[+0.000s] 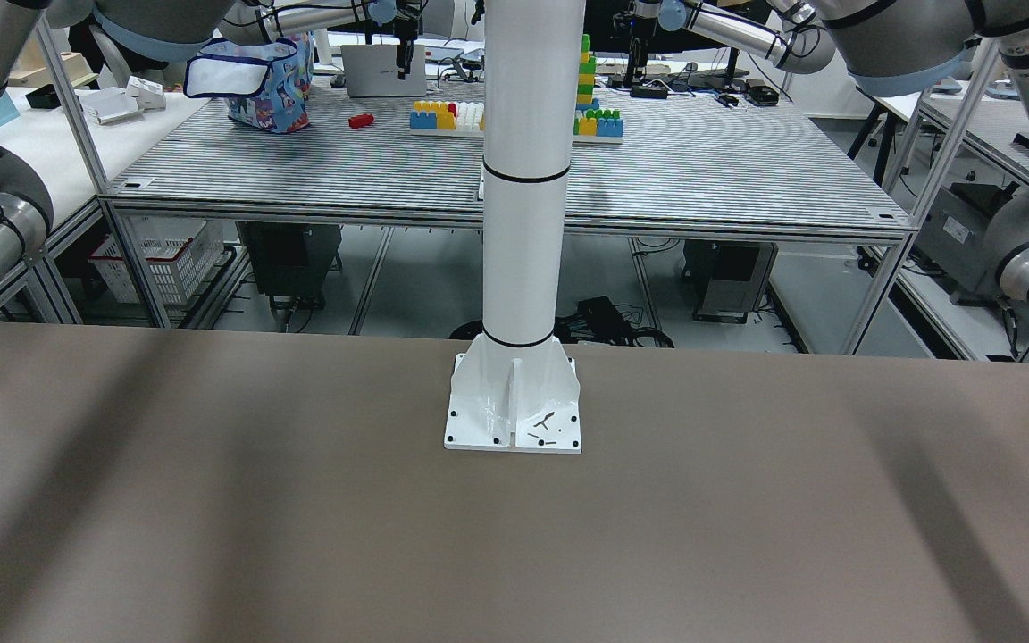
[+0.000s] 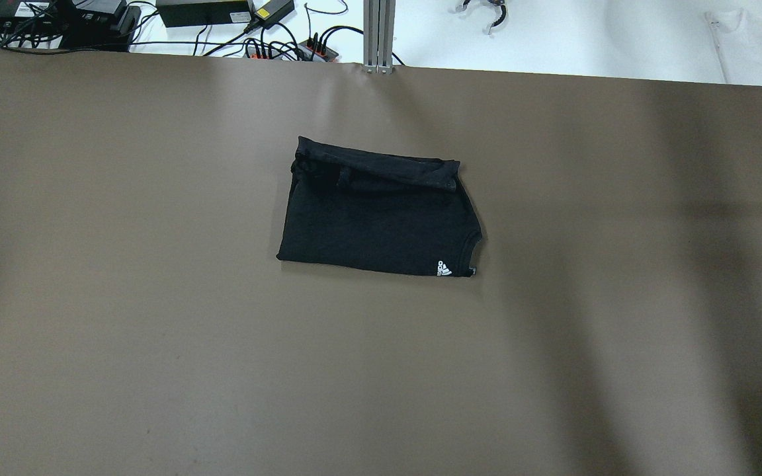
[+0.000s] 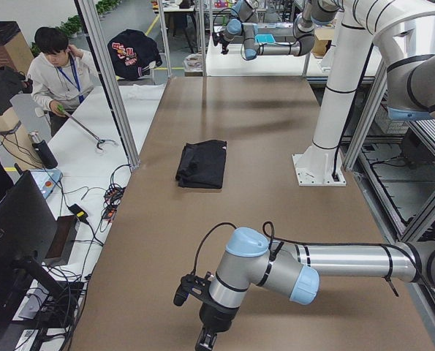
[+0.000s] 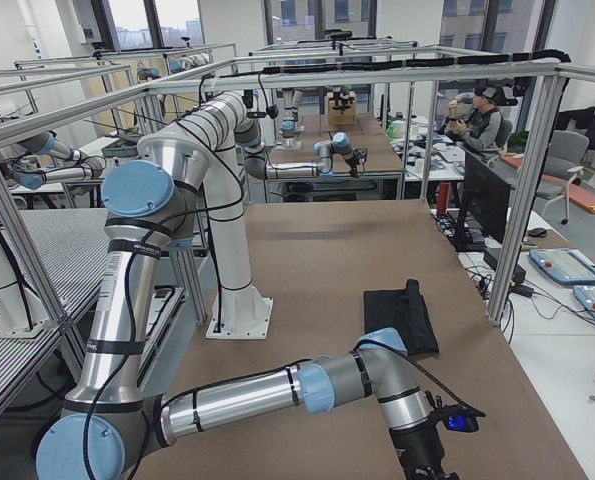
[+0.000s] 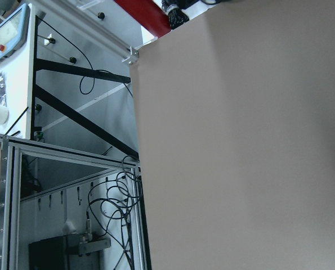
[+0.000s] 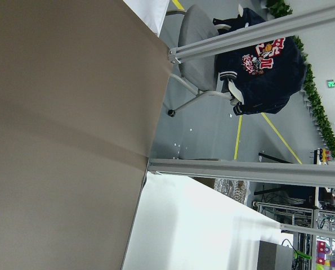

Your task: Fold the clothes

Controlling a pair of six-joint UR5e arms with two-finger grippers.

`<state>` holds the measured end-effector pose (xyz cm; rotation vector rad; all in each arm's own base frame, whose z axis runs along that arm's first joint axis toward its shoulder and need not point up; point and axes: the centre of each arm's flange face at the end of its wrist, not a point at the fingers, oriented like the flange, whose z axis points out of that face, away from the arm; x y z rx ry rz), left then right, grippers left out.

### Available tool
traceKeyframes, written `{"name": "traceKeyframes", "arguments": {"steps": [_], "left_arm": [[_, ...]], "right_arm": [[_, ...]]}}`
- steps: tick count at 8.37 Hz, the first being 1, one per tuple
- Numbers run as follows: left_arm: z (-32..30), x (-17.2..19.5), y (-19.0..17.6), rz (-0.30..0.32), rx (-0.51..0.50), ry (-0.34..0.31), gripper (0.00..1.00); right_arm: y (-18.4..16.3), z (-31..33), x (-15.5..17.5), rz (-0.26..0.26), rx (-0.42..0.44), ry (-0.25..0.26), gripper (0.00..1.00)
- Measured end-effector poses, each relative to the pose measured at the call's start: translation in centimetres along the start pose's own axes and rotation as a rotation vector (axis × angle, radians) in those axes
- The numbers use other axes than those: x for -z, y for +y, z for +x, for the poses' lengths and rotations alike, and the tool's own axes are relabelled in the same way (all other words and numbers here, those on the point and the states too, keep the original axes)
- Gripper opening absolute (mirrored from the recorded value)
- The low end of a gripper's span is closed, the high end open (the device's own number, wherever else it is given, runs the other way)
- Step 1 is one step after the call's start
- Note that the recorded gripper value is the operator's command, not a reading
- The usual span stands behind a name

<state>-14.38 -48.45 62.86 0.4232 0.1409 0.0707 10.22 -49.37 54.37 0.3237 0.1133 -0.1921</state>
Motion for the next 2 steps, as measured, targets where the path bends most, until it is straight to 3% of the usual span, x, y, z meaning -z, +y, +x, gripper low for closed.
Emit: {"name": "traceKeyframes", "arguments": {"steps": [1,2], "left_arm": [[-0.35,0.36,0.60,0.021,-0.012,-0.029,1.00],[-0.48,0.60,0.84,0.035,0.006,-0.041,1.00]], "right_arm": [[0.36,0.16,0.45,0.008,-0.005,0.011,0.94],[0.25,-0.13,1.03,0.027,-0.014,-0.024,0.94]]}}
